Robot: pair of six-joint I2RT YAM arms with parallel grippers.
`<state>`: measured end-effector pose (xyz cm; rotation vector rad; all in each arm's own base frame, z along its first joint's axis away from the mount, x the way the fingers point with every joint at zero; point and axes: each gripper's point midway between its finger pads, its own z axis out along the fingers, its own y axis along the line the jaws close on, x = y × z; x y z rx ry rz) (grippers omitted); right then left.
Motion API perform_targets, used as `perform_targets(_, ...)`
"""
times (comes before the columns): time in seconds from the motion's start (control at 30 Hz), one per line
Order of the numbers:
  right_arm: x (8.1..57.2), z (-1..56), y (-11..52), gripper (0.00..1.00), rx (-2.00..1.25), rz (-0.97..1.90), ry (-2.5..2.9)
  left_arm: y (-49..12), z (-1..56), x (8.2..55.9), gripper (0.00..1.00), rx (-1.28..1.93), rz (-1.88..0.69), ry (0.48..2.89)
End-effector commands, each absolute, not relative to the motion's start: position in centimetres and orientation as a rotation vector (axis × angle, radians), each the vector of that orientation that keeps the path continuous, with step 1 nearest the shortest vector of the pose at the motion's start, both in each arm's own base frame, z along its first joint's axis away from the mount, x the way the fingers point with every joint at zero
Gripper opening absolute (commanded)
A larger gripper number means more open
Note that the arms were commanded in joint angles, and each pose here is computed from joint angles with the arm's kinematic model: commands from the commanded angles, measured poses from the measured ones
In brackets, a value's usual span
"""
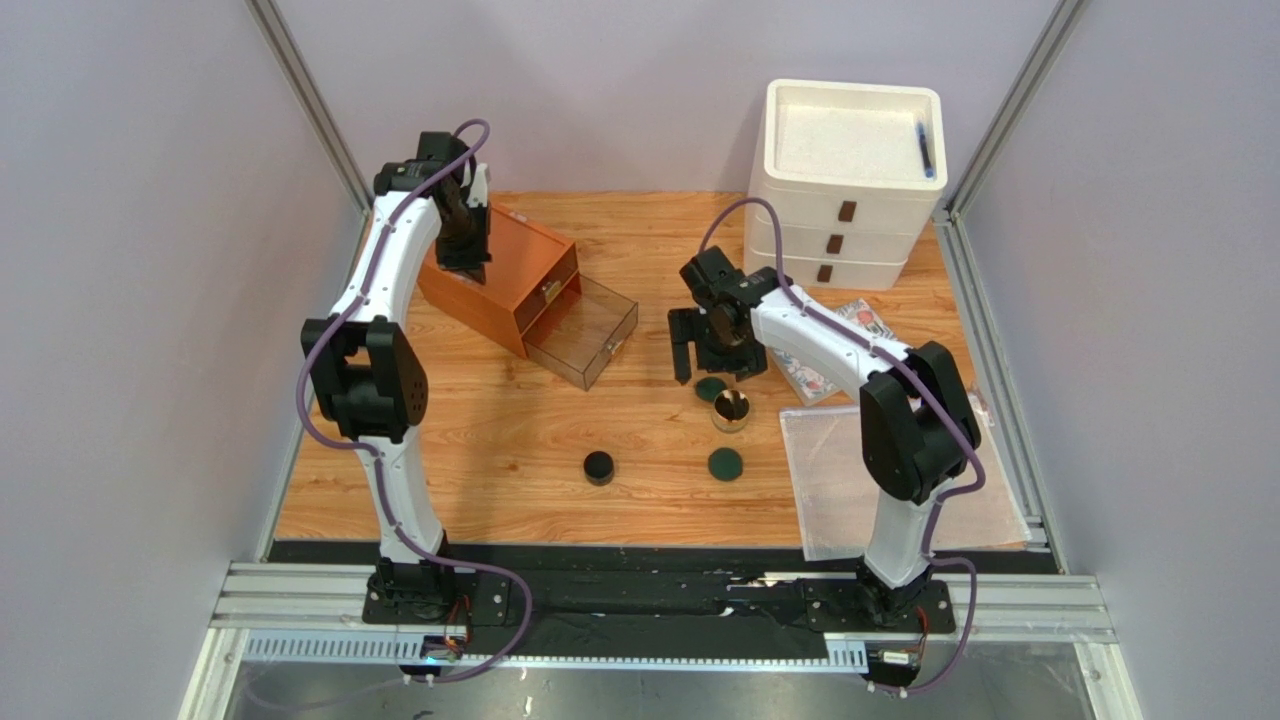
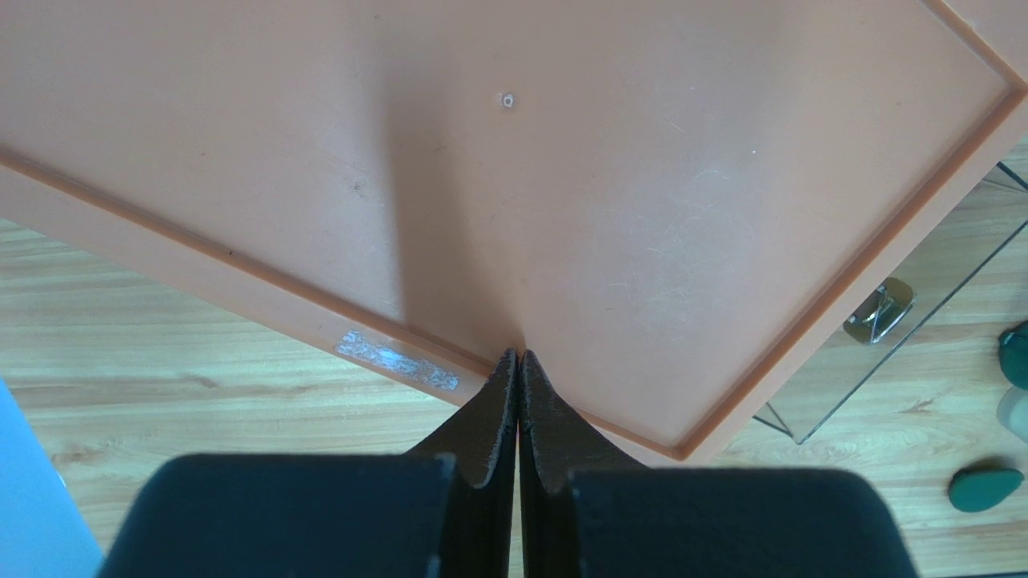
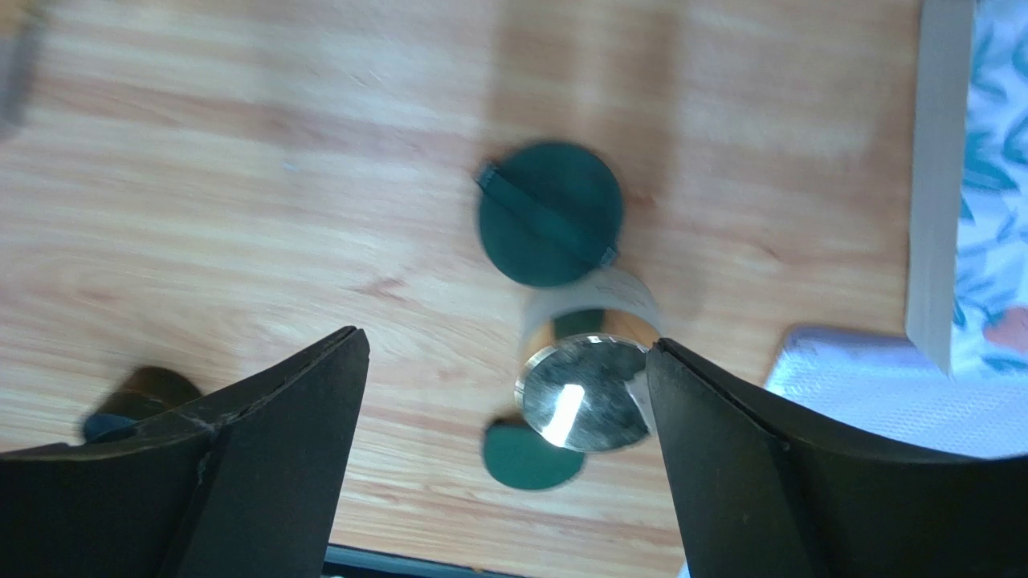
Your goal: Organize the makeup
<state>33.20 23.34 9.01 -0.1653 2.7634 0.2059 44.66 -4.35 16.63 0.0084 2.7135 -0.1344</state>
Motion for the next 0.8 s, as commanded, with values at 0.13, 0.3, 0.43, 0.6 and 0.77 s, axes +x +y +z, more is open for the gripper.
perform_targets(0.13,30.6,7.2,19.8,0.90,-0.180,0.044,2.797,-4.2,15.6,43.0,0.00,0.010,-0.144,2.785)
perform_targets(0.3,29.6,4.4,19.5,0.88,-0.137,0.030,2.854,-4.1,15.5,42.9,0.00,0.011,-0.140,2.786)
perform_targets(0.43,28.9,3.0,19.4,0.79,-0.107,0.045,2.874,-4.2,15.5,42.9,0.00,0.009,-0.142,2.788)
perform_targets(0.6,29.1,2.8,19.1,0.39,-0.116,0.033,2.849,-4.2,15.4,42.9,0.00,0.011,-0.142,2.789)
perform_targets(0.77,29.8,4.1,19.4,0.19,-0.142,0.052,2.802,-4.2,15.5,42.9,0.00,0.009,-0.142,2.788)
